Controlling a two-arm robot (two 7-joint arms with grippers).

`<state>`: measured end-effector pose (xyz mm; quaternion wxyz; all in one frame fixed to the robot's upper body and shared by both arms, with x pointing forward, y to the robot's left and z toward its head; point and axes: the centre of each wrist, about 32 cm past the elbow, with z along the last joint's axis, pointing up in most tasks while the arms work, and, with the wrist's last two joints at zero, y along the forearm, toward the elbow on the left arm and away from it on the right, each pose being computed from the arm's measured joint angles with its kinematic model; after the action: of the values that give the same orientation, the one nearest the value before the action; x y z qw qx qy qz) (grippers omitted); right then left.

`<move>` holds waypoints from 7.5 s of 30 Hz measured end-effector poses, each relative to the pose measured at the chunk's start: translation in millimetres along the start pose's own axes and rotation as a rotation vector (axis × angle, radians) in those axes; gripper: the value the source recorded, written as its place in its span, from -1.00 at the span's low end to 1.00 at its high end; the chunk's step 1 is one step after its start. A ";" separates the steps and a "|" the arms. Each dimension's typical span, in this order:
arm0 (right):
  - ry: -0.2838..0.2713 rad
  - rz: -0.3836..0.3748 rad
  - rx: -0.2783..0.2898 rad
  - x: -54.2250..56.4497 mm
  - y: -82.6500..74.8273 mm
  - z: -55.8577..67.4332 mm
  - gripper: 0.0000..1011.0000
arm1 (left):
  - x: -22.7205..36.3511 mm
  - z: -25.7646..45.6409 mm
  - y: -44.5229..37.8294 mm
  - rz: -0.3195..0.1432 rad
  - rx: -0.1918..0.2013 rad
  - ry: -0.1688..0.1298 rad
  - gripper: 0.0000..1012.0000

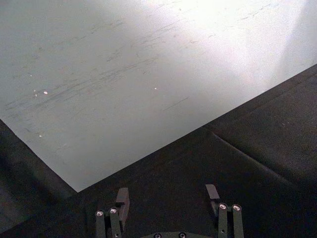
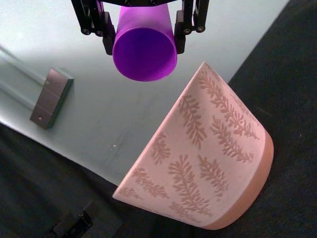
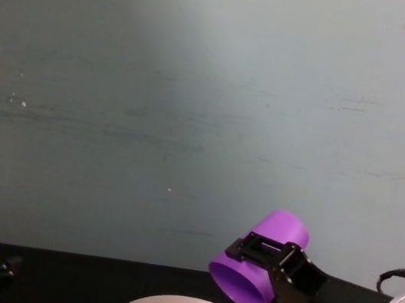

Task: Pick up the cup and pour the mung beans from the cup into the bowl.

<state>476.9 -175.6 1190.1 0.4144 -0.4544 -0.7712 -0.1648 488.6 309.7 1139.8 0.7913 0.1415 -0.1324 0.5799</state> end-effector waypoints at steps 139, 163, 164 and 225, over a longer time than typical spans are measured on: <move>2.143 -0.042 0.152 -117.6 -18.0 -41.6 0.42 | 0.0 0.0 0.0 0.000 0.000 0.000 0.98; 2.153 0.018 0.185 -122.6 -16.3 -33.8 0.42 | 0.0 0.0 0.0 0.000 0.000 0.000 0.98; 2.150 0.022 0.185 -122.7 -16.2 -33.7 0.42 | 0.0 0.0 0.0 0.000 0.000 0.000 0.98; 2.119 -0.297 0.207 -98.9 -36.2 -41.0 0.98 | 0.0 0.0 0.0 0.000 0.000 0.000 0.98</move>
<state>490.7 -276.6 1141.2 0.8842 0.0554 -0.0771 -0.4574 488.6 309.7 1139.8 0.7913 0.1415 -0.1324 0.5800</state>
